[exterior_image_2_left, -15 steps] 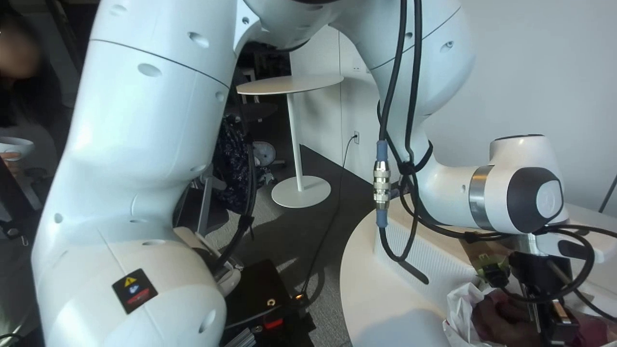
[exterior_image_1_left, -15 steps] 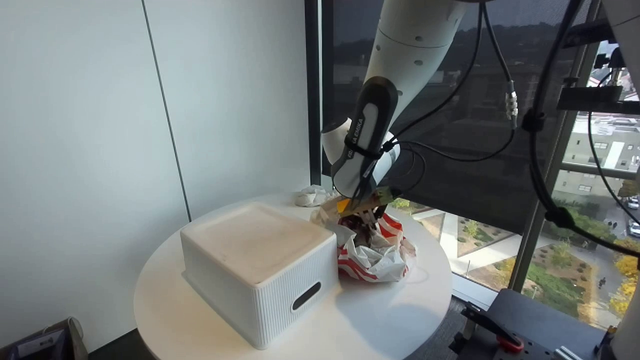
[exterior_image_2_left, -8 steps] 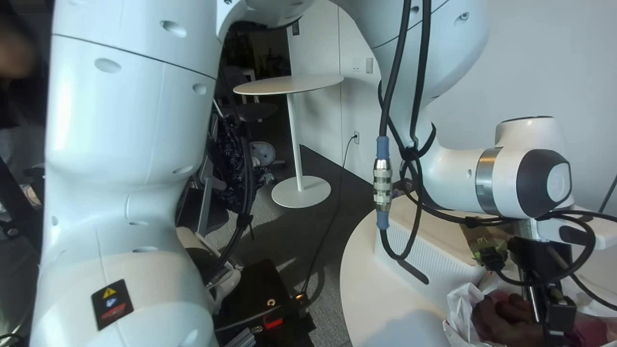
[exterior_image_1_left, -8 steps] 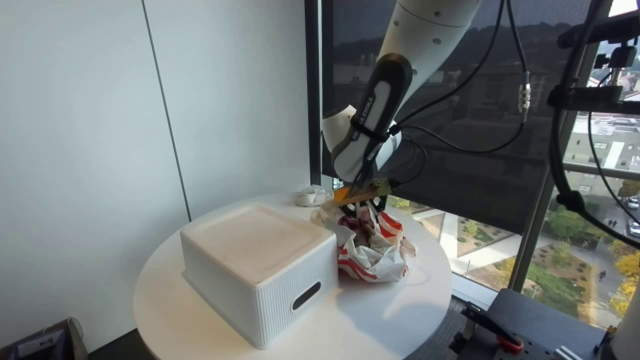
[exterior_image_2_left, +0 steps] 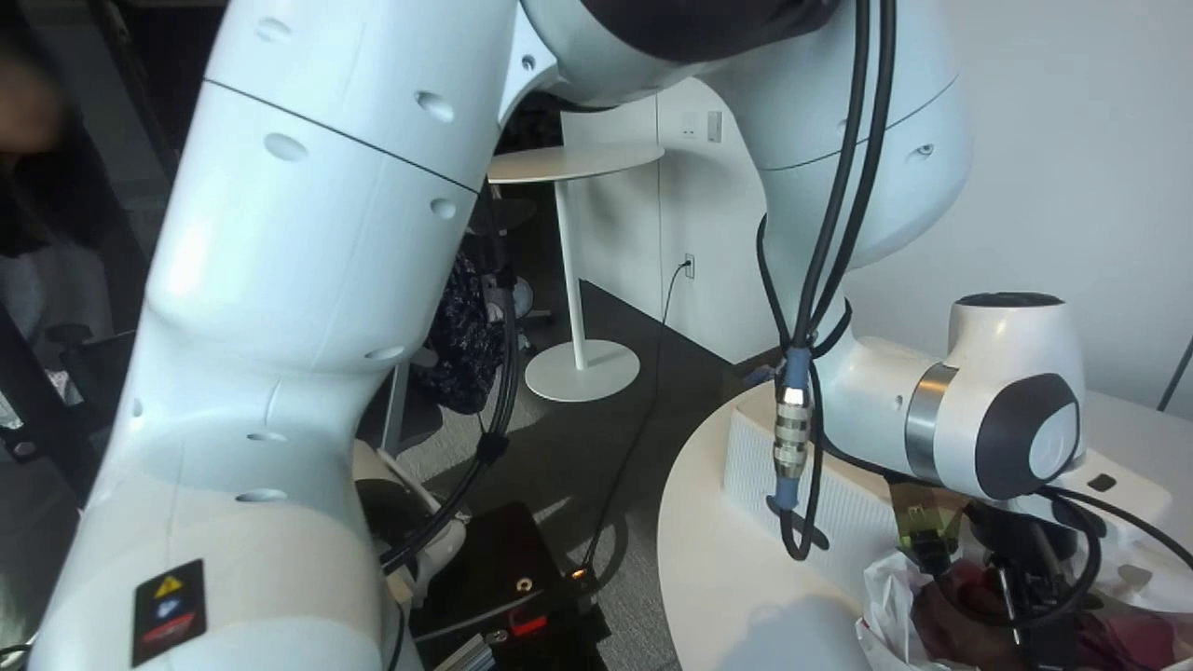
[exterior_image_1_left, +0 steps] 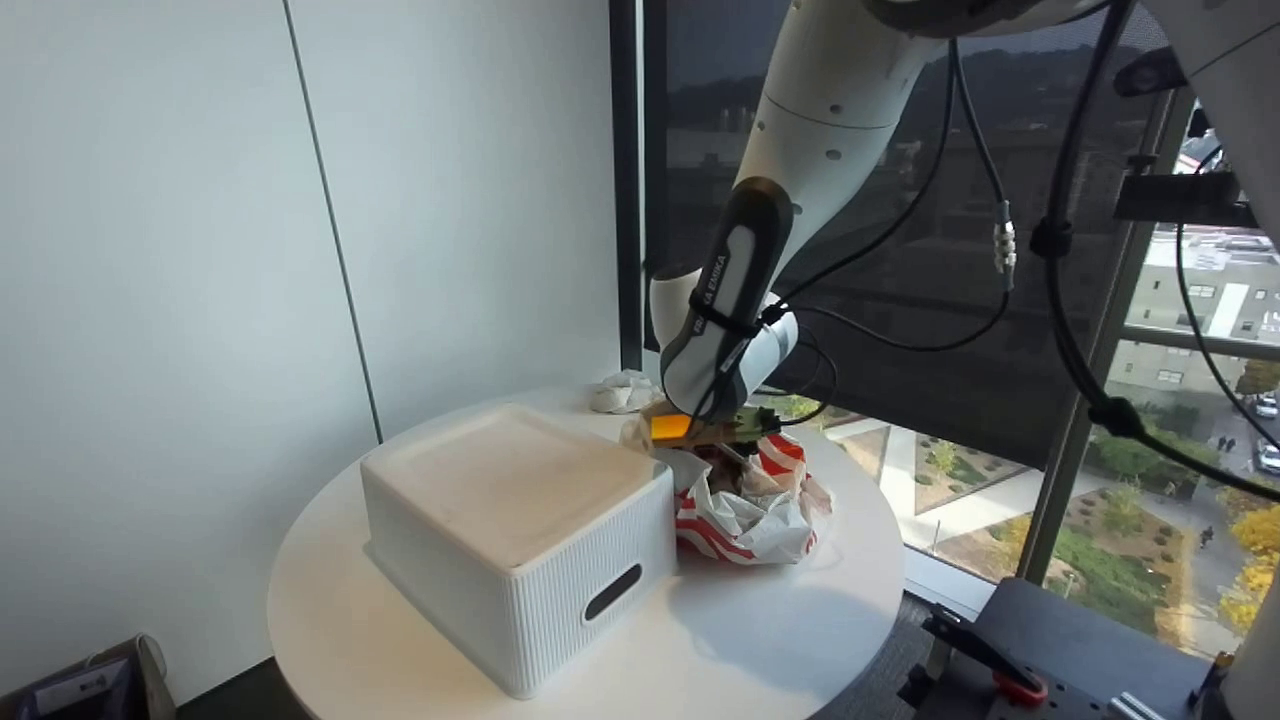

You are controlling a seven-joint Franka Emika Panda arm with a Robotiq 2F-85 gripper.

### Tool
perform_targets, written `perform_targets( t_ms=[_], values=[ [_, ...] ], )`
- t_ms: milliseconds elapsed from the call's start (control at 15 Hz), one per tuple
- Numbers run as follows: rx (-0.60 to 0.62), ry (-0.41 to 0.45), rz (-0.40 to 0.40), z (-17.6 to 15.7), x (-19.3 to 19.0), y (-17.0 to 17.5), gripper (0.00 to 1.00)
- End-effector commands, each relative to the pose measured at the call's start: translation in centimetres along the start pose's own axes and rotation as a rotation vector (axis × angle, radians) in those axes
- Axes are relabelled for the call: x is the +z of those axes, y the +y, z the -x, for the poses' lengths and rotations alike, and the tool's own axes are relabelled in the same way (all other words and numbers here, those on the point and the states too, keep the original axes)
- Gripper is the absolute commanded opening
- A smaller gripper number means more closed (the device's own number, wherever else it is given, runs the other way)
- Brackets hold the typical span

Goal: Put the items in the plastic bag on the white basket

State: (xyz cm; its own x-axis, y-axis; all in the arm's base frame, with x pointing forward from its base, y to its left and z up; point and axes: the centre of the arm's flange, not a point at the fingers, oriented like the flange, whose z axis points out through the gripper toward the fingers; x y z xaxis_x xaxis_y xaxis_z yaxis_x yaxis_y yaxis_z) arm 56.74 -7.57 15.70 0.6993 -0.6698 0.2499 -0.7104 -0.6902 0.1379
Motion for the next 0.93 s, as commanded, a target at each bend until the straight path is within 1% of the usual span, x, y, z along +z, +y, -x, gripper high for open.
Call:
perform_targets(
  t_ms=[0, 133, 200, 333, 400, 533, 600, 733, 800, 867],
  values=[
    [0.015, 0.071, -0.055, -1.4, 1.9, -2.1, 1.00],
    [0.023, 0.073, -0.063, -1.3, 3.2, -2.4, 1.00],
    [0.029, 0.061, -0.053, -1.2, 3.9, -2.3, 0.82],
    [0.042, 0.042, -0.046, -0.9, 4.4, -2.0, 0.68],
    [0.045, 0.042, -0.043, -0.8, 4.2, -1.8, 0.58],
    [0.045, 0.043, -0.035, -0.9, 3.0, -1.2, 0.45],
    [0.038, 0.050, -0.024, -1.0, 2.5, -0.9, 0.36],
    [0.030, 0.030, -0.004, -1.0, 1.2, -0.3, 0.21],
    [0.031, 0.023, 0.002, -1.0, 0.9, -0.2, 0.14],
    [0.034, 0.007, 0.006, -0.9, 0.4, 0.0, 0.11]
  ],
)
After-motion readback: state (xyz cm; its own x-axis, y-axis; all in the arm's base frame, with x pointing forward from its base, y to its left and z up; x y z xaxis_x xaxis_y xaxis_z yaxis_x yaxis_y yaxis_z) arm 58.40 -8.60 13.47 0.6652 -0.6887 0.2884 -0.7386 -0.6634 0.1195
